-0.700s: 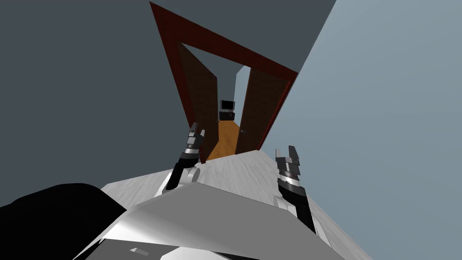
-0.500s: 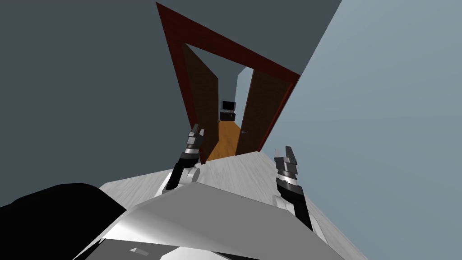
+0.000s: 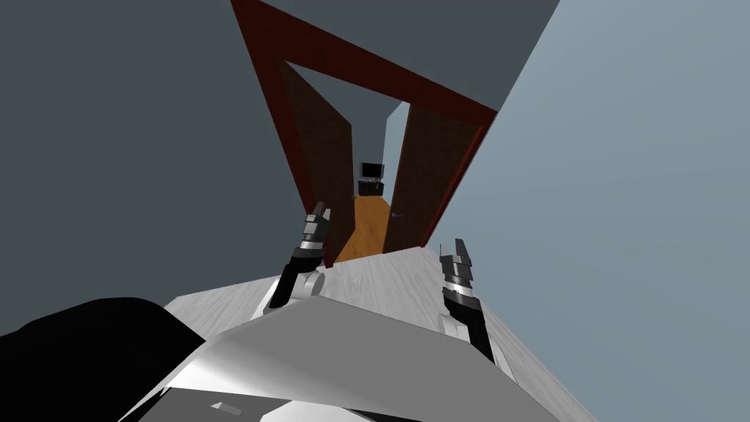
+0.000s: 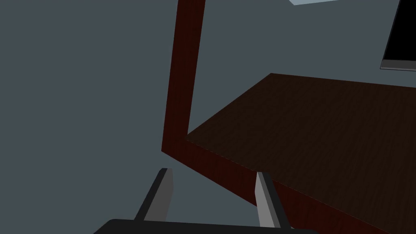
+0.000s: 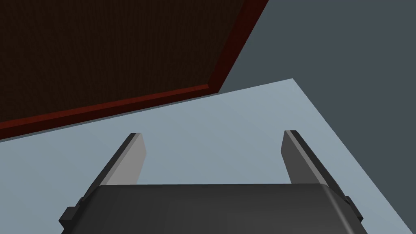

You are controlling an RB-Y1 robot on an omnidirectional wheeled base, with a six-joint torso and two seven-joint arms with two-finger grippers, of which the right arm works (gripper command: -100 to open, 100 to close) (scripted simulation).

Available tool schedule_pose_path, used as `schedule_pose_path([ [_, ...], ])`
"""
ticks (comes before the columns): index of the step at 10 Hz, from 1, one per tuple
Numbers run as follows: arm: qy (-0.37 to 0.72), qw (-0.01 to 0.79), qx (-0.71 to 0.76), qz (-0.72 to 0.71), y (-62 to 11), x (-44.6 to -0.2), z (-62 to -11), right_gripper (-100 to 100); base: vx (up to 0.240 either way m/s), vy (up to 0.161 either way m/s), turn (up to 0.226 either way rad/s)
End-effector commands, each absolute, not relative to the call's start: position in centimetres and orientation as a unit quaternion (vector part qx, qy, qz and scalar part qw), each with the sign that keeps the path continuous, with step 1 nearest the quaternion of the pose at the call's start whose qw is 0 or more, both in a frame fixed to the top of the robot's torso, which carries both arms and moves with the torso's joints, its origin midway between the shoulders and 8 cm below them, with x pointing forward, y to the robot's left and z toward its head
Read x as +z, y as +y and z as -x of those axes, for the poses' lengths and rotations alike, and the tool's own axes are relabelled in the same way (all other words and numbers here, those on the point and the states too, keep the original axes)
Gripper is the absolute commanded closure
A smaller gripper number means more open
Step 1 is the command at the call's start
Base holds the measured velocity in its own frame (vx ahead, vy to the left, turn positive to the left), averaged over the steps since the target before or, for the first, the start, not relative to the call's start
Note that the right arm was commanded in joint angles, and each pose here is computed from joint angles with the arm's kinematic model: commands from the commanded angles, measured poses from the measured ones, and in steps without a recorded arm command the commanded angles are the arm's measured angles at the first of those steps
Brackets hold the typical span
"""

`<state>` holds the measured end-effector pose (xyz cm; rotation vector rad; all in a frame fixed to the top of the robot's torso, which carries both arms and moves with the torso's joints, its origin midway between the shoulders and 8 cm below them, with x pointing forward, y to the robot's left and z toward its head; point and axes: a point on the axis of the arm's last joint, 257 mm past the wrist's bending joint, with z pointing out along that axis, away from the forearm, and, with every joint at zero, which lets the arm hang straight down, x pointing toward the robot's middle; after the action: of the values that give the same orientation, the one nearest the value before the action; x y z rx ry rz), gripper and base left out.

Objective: Push the door open

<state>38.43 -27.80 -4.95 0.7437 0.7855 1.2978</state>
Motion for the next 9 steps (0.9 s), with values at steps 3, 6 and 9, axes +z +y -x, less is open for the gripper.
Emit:
schedule_pose_path([
  [3, 0.357, 0.651, 0.577, -0.339, -27.5, -7.2, -39.6, -100, 0.08, -0.024, 0.054],
  [6, 0.367, 0.639, 0.58, -0.348, -27.1, -9.2, -40.6, -100, 0.099, -0.046, 0.06],
  [9, 0.376, 0.626, 0.581, -0.358, -26.7, -11.5, -41.7, -100, 0.094, -0.032, 0.069],
])
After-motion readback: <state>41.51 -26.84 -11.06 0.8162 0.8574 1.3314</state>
